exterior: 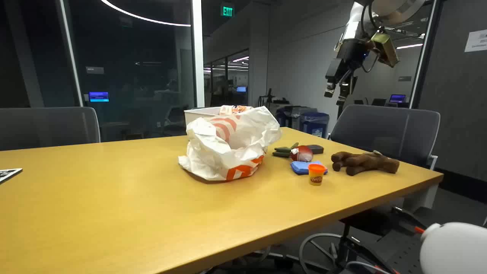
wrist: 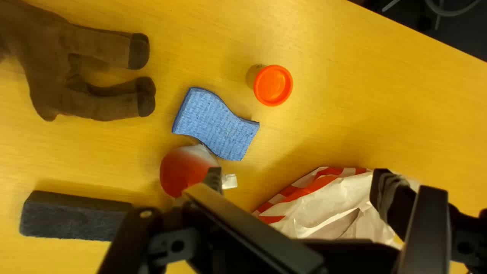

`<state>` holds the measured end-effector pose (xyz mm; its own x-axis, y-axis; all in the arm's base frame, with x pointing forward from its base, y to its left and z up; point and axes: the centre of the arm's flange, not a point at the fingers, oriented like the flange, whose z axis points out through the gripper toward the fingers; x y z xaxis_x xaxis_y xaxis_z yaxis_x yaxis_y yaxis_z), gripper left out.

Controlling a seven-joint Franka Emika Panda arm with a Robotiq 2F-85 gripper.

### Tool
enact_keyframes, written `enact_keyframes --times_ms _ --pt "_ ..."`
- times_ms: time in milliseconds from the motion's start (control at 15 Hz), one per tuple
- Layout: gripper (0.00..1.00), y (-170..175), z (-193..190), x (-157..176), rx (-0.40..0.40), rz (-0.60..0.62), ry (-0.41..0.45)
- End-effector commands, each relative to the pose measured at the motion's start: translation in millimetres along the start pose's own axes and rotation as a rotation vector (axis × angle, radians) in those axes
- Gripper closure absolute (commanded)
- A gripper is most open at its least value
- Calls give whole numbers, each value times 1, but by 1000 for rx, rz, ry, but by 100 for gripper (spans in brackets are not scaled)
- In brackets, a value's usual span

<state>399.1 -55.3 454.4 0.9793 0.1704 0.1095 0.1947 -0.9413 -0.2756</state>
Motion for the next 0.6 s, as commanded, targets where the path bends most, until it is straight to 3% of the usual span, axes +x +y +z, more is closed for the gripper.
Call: enact_keyframes --times_ms 0,400,533 --pt "0 0 -2 1 -1 -1 5" --pt "0 -16 52 27 -93 33 44" --pt "0 -18 77 46 -171 65 84"
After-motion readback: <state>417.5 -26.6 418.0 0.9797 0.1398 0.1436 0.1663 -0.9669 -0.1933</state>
